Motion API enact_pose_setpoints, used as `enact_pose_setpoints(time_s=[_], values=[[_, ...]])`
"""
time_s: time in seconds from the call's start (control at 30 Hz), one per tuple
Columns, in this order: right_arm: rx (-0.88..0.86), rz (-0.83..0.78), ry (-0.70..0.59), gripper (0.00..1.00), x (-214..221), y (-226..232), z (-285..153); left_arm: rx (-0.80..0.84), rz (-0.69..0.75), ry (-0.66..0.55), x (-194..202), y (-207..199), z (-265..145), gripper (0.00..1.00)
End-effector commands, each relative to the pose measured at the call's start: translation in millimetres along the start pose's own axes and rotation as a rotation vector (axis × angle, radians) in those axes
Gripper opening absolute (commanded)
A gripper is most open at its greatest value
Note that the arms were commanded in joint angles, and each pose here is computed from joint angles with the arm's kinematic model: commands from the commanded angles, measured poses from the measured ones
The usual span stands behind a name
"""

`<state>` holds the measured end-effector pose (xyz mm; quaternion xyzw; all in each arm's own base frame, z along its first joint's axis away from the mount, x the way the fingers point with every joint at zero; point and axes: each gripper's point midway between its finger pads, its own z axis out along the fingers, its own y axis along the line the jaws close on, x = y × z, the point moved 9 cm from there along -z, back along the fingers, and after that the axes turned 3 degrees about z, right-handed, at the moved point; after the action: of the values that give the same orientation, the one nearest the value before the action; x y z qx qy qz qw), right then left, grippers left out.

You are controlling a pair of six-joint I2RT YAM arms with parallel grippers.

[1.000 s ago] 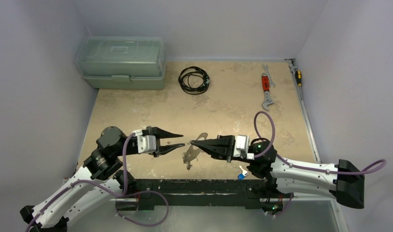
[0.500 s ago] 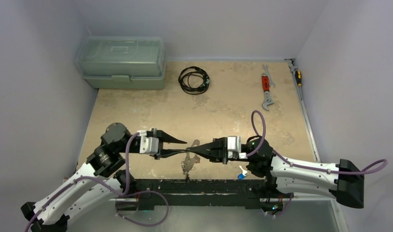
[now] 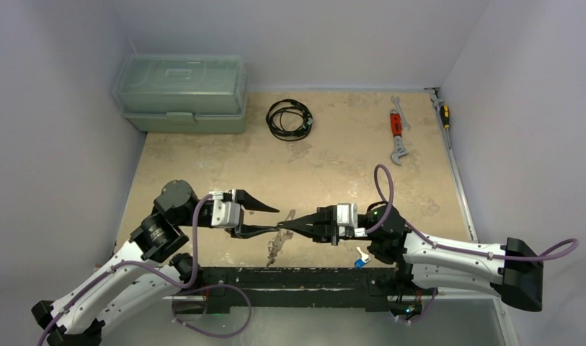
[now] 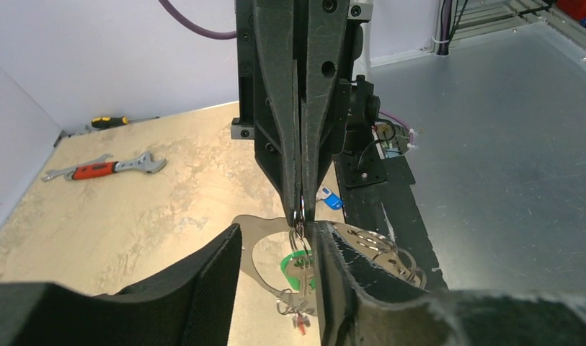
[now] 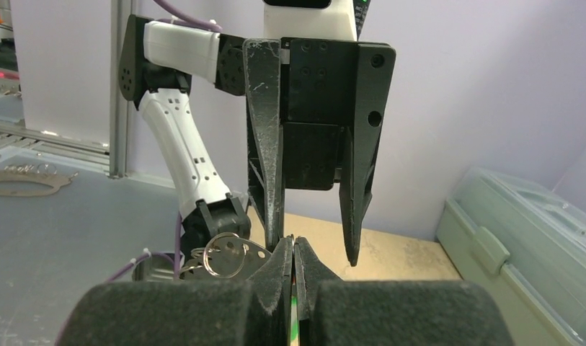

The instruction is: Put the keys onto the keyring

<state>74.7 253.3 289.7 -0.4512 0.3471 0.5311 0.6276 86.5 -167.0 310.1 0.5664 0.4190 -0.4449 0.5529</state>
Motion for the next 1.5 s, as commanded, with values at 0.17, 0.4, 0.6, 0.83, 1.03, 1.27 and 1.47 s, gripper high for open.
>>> enact_pose_setpoints(time_s=[0.17,0.4,0.6,0.83,1.03,1.27,1.47], values=[[0.022,-0.076,-0.123,0.00,-39.2,-5.7,6.3,-0.062,0.011,0.009,-3.1,3.2,-3.0,0.40],[0.046,-0.091,-0.141,0.00,-44.2,-8.1,5.9,-0.035,0.001,0.029,-0.1,3.7,-1.0,0.38],[0.038,-0.093,-0.150,0.00,-44.8,-8.8,9.4,-0.037,-0.006,0.007,-0.8,5.0,1.5,0.32],[0.038,-0.081,-0.167,0.00,-40.7,-9.6,13.1,-0.045,-0.004,-0.019,-3.4,6.8,1.9,0.25],[0.029,-0.072,-0.179,0.00,-39.1,-10.3,17.8,-0.059,0.007,-0.029,-5.0,7.6,-0.2,0.09],[0.083,-0.064,-0.176,0.00,-36.0,-12.4,12.2,-0.141,0.042,0.024,-4.6,12.0,-7.6,0.00],[0.178,-0.024,-0.143,0.00,-22.4,-14.3,-0.2,-0.223,0.075,0.058,-8.6,15.9,-15.4,0.00]])
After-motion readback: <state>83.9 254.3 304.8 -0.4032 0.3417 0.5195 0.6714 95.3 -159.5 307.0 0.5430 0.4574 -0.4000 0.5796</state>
